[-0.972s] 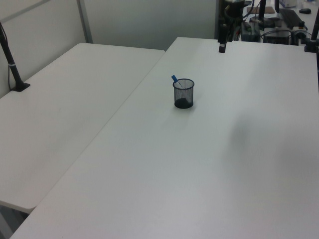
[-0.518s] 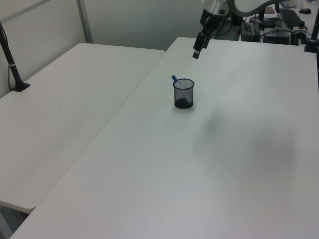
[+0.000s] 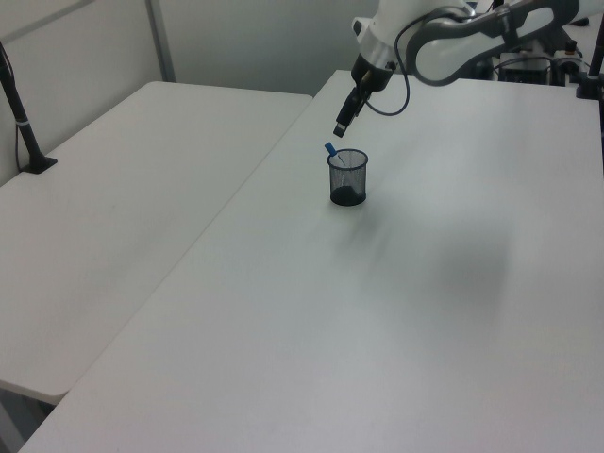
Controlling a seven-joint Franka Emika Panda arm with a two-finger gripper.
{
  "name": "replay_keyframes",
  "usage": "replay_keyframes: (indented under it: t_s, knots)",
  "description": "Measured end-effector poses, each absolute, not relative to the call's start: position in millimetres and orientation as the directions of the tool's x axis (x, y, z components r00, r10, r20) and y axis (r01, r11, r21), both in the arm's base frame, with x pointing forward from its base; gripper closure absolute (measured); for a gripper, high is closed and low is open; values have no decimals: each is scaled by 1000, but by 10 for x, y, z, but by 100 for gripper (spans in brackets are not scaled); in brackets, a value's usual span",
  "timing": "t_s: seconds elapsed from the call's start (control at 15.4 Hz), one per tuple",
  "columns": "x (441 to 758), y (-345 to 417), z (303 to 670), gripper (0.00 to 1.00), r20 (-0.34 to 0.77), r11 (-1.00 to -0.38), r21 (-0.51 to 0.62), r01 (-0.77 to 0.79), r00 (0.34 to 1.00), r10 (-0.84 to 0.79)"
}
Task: Remove the marker
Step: 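Move the gripper over the black mesh cup toward the blue marker, then lower the open gripper onto the marker top and close on it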
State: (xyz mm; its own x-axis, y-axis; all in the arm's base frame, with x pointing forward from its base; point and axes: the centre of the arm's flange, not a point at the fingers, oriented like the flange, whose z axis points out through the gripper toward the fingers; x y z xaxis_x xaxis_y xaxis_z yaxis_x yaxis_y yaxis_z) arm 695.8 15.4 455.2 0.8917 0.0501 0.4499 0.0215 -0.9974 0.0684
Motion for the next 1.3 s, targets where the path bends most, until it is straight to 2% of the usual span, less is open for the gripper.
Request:
replay_keyframes:
  t_s: [0.39,0.52,0.58,0.65,0.71,0.97,1.1,1.17,1.23,1.3]
  knots:
    - [7154,21,4161,0,523,-997,80,18,850,57]
    - [7190,1,4090,10,545,-997,72,9,837,47]
    - [7204,6,4061,10,554,-998,67,2,832,39]
    - [7214,11,4031,15,556,-998,68,1,830,39]
    - [7222,17,3997,26,556,-997,72,2,830,42]
    - [7240,37,3819,35,537,-996,88,13,842,58]
    - [7247,49,3803,56,539,-996,84,9,841,54]
    - [7247,52,3801,61,539,-997,81,4,841,47]
    - [7247,52,3802,62,540,-997,76,-4,841,38]
    - [7247,52,3803,70,541,-998,69,-15,840,24]
